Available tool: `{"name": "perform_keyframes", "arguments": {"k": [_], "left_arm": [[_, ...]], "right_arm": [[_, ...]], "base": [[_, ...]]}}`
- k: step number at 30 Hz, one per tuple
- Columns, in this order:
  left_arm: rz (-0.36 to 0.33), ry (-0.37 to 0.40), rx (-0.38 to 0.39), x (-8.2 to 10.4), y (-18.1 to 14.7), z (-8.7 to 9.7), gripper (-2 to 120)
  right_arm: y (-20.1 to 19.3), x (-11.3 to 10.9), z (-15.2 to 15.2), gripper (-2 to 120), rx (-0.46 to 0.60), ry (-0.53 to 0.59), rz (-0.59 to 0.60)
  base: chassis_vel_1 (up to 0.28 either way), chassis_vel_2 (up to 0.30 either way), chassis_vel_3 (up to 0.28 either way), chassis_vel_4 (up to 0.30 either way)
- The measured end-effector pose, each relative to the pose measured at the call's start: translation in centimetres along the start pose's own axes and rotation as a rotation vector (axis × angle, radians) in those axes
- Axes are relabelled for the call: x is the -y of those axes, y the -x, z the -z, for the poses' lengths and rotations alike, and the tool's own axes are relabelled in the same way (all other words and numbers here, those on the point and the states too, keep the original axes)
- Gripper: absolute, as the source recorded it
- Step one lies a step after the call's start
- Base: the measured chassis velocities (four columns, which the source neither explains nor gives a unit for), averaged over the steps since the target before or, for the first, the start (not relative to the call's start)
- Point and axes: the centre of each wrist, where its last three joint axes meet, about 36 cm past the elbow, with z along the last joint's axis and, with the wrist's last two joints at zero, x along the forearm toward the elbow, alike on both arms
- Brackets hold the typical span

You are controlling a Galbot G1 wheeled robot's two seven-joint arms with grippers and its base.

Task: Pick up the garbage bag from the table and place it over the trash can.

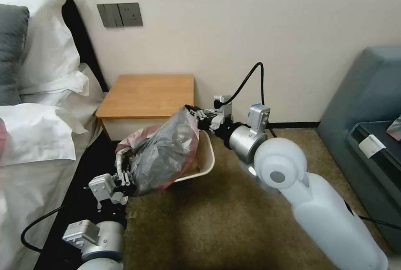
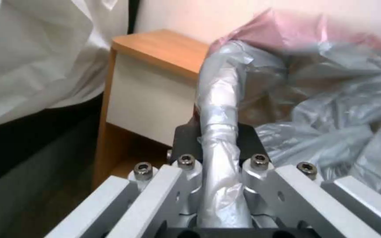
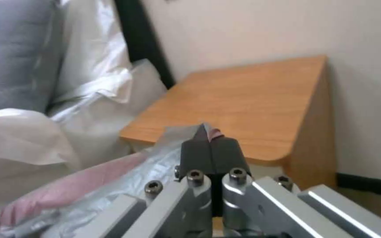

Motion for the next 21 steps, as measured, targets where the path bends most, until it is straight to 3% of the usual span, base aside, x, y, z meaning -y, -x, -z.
{"name": "perform_keyframes", "arguments": {"k": [8, 14, 21], "left_arm": [[0.0, -0.036, -0.008, -0.2, 0.3, 0.8, 7], [-0.012, -0.115, -0.02, -1.4, 1.1, 2.3, 7], [-0.031, -0.199, -0.044, -1.7, 1.6, 3.0, 7]], "right_arm": [[-0.8, 0.9, 0.2, 0, -0.038, 0.03, -0.012], [-2.2, 2.9, -0.7, 0, -0.135, 0.187, 0.026], [-3.2, 3.7, -2.2, 3, -0.14, 0.242, 0.079]], "base": [[0.0, 0.0, 0.0, 0.0], [0.0, 0.0, 0.0, 0.0], [0.0, 0.0, 0.0, 0.0]]}}
